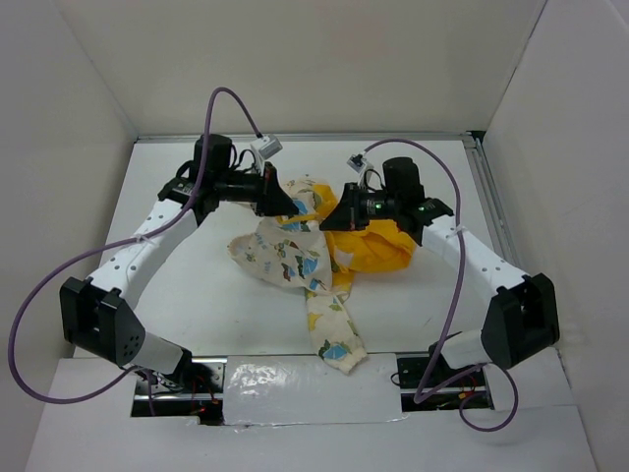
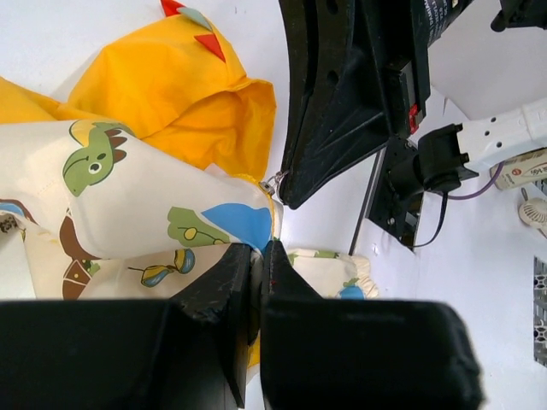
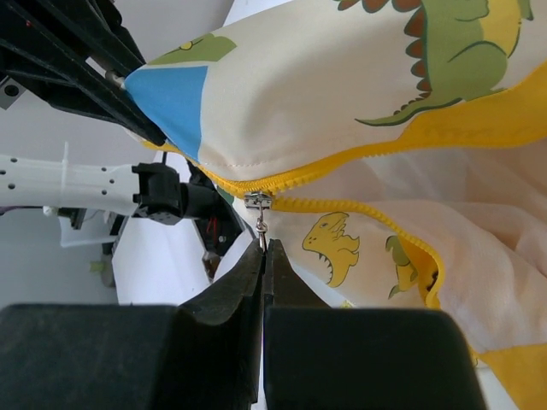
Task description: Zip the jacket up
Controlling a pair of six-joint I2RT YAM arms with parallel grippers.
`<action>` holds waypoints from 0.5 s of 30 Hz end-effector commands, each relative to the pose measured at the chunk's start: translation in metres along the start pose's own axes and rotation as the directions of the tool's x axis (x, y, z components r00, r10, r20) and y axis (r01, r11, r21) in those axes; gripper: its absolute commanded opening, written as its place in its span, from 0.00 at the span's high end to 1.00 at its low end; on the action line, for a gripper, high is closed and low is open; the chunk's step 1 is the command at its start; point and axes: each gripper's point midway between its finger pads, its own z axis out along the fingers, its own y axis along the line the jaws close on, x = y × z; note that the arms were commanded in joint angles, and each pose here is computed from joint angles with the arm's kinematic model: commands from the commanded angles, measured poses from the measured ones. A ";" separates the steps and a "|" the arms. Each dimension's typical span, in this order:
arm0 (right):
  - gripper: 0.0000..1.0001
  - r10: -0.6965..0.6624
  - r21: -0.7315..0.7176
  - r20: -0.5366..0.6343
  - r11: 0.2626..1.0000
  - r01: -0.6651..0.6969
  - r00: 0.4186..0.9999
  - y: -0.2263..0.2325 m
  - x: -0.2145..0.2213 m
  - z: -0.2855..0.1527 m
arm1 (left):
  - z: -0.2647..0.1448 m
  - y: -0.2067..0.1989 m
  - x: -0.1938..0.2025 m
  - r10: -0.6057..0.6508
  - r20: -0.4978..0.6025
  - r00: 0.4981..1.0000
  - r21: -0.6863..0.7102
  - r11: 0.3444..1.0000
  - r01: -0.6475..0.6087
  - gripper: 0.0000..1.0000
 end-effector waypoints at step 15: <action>1.00 0.256 0.116 -0.078 0.962 -0.246 0.964 -0.098 0.028 0.037 | -0.071 -0.013 -0.059 0.079 0.183 0.980 -0.167 0.985 -0.048 1.00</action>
